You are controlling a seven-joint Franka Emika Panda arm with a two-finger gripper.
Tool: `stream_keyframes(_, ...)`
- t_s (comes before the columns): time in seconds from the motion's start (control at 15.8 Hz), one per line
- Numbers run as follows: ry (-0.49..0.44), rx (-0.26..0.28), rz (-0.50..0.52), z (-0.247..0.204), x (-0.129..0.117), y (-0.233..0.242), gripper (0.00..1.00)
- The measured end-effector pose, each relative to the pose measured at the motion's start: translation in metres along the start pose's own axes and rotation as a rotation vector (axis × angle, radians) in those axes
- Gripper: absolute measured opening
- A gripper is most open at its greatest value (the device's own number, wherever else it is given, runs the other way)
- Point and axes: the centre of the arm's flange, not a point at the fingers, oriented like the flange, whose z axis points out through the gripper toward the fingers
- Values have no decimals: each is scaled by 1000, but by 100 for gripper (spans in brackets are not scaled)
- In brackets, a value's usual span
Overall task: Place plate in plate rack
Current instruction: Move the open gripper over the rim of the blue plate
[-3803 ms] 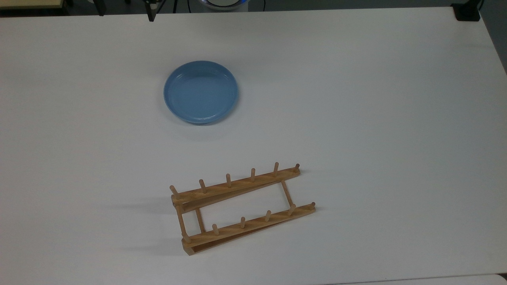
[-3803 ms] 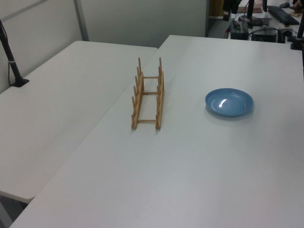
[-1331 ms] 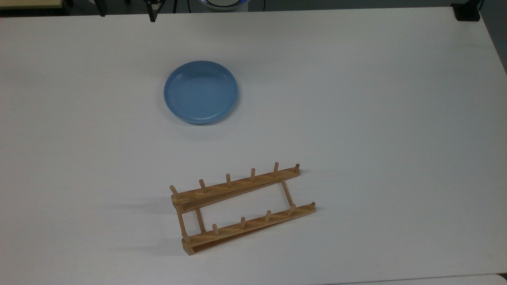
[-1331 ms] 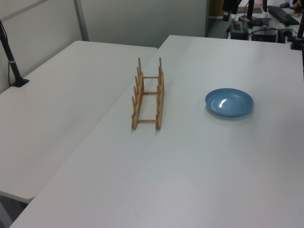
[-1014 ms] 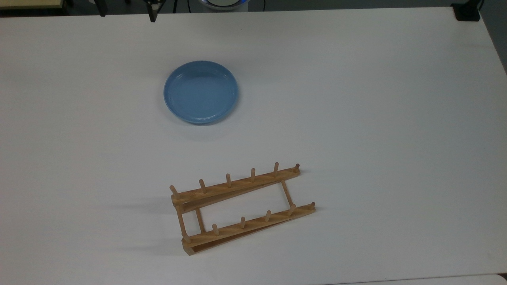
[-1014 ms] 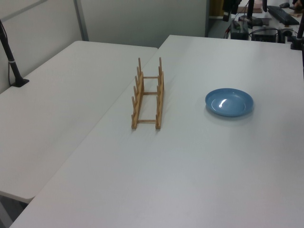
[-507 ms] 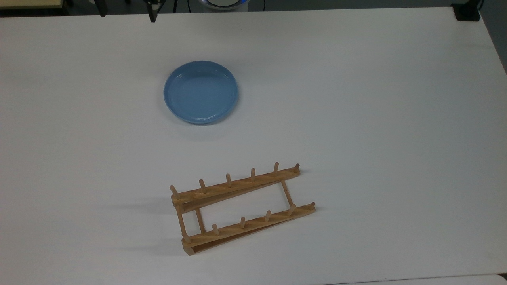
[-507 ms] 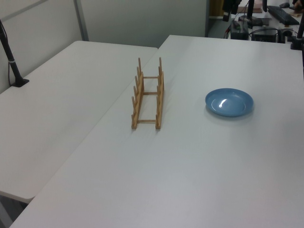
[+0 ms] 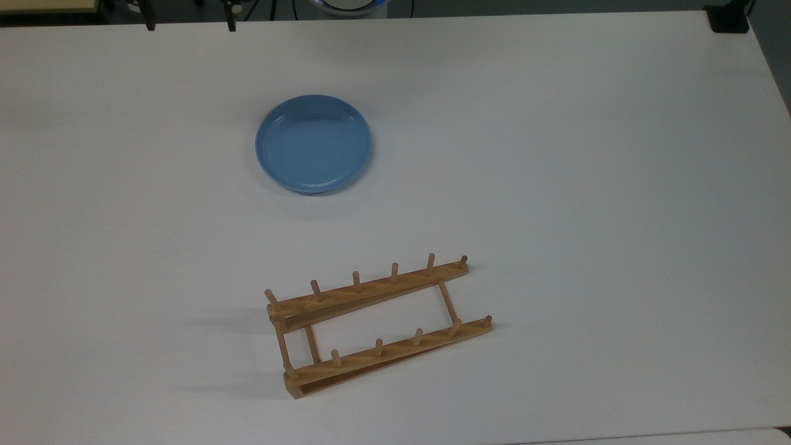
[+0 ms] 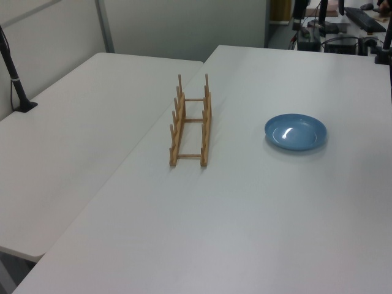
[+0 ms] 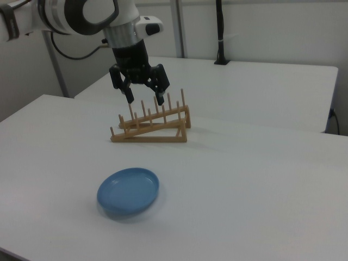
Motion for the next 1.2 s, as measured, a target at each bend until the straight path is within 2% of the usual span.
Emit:
stream_keyframes(0.13,-34,-47,-30,3,-2,3,100)
stream_keyframes(0.32,-77,-87,-72,18,-1,3,100)
stream_keyframes(0.44,-129,-120,-141,37,3,3,100)
stream_keyframes(0.76,-199,-108,-220,80,6,8,100)
stream_keyframes(0.89,-213,-75,-224,92,2,15,100)
stream_keyframes(0.95,-214,-39,-217,99,-1,16,100)
stream_keyframes(1.2,-192,148,-135,125,-13,25,100)
